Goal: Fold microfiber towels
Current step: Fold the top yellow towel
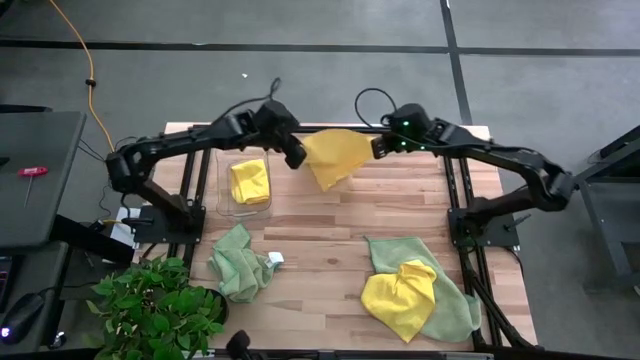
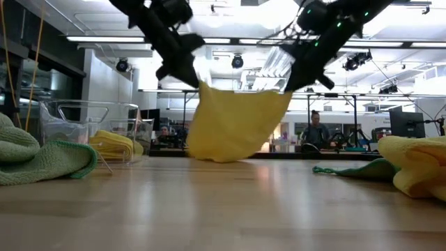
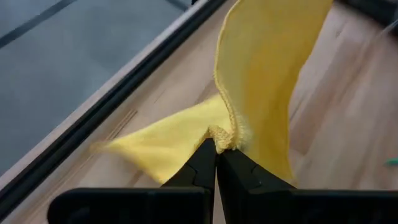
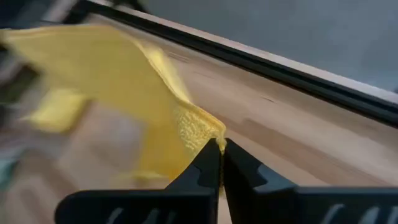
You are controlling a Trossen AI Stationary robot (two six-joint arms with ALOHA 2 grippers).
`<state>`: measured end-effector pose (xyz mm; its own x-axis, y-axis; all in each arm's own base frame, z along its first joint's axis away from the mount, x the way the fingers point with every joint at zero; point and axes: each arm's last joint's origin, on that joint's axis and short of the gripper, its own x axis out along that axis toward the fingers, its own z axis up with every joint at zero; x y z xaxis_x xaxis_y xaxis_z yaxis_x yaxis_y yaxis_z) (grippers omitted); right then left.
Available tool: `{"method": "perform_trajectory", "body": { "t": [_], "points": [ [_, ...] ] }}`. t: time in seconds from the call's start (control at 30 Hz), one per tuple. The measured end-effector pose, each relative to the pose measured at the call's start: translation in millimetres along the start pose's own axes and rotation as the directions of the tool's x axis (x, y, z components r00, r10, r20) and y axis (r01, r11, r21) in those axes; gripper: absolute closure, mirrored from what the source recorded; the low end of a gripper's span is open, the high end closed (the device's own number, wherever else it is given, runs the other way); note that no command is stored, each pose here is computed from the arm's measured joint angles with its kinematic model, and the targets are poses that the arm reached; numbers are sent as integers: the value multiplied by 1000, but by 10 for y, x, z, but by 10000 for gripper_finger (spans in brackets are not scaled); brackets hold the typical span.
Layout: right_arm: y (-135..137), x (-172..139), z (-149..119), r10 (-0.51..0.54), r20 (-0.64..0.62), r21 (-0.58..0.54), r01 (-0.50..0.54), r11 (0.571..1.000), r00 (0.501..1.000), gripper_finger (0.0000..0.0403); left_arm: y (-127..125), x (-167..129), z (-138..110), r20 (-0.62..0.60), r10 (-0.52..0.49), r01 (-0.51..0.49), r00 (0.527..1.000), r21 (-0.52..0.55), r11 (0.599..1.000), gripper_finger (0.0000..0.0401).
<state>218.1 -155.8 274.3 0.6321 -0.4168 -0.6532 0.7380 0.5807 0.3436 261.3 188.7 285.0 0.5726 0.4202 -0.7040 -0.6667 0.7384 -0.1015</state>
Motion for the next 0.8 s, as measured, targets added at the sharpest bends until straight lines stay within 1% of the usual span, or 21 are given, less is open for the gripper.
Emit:
{"method": "perform_trajectory", "body": {
  "t": [0.07,0.17,0.3,0.37,0.43,0.53,0.63,0.73,0.8],
  "points": [
    [4,-105,26,73,5,-3,-73,997,997,402,-4,-110,44,30,-27,27,999,-10,1000,401],
    [20,-201,42,161,1,-20,-161,987,987,402,-32,-237,141,60,-37,38,997,-6,999,401],
    [27,-246,63,208,11,-32,-208,978,978,402,-86,-387,318,125,-53,49,991,35,998,401],
    [12,-264,97,201,18,-36,-200,979,979,403,-89,-450,393,157,-40,31,987,62,998,401],
    [6,-321,185,193,42,-55,-190,980,980,403,-69,-505,455,183,-13,-2,983,82,997,401],
    [-34,-452,351,133,90,-98,-124,987,987,403,-1,-545,504,200,19,-42,980,110,993,401],
    [-106,-590,521,59,135,-139,-40,989,989,403,108,-533,508,192,49,-71,980,107,992,401],
    [-183,-656,668,18,152,-177,9,984,988,403,223,-450,528,189,78,-99,979,107,989,401],
    [-216,-645,768,1,158,-208,32,978,987,403,307,-400,549,198,97,-122,975,117,986,401]
  ]
}}
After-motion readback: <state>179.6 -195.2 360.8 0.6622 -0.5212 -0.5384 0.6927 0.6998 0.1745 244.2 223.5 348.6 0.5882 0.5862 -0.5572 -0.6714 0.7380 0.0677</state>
